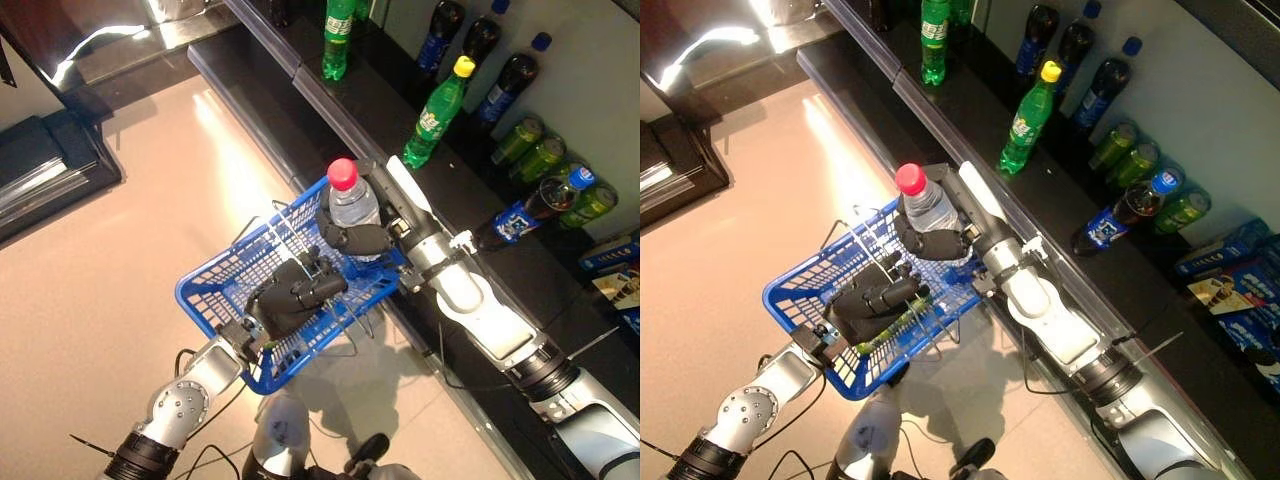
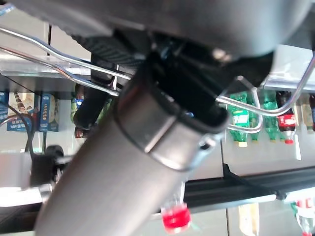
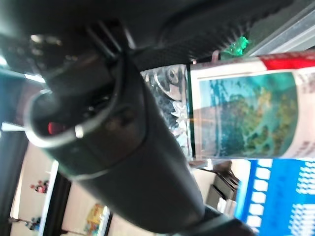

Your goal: Pick up the drink and place into the basket.

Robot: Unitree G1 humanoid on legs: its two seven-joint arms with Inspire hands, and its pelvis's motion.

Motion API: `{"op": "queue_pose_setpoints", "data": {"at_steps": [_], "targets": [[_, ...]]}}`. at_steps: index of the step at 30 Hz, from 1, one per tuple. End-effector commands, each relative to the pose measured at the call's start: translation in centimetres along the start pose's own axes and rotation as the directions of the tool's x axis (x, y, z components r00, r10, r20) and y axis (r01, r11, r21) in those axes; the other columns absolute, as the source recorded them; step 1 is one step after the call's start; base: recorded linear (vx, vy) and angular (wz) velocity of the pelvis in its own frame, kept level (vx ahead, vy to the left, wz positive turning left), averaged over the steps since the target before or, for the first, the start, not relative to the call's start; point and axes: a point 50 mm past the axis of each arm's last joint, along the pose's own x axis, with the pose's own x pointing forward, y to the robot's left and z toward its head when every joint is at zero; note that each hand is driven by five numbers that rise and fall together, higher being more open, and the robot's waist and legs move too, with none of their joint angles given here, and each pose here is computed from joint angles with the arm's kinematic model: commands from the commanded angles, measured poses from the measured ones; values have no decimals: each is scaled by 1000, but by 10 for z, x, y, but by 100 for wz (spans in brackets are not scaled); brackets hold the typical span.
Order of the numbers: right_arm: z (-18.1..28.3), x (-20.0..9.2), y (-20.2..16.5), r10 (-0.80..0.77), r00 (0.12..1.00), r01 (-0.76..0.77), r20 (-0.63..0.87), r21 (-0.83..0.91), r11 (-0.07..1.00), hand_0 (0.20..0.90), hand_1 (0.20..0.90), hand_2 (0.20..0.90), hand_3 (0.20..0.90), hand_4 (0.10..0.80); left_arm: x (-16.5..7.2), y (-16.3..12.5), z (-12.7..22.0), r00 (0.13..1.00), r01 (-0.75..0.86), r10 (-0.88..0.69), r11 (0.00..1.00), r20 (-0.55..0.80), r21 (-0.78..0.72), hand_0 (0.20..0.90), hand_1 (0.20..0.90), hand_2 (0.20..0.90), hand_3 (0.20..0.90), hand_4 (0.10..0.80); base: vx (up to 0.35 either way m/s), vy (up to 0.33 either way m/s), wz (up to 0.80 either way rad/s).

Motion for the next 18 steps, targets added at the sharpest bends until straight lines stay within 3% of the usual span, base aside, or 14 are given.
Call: {"op": "queue_pose_setpoints", "data": {"at_steps": [1,18], "targets": [[25,12,6,-28,977,23,212,26,999,300,300,300,200,100,28,-108,15,724,683,-680,730,117,22,300,300,300,200,100,0,-10,14],[-18,2,27,95,996,-95,-3,-13,995,300,300,300,200,100,25,-119,14,640,762,-766,643,64,75,300,300,300,200,100,1,-3,4]]}}
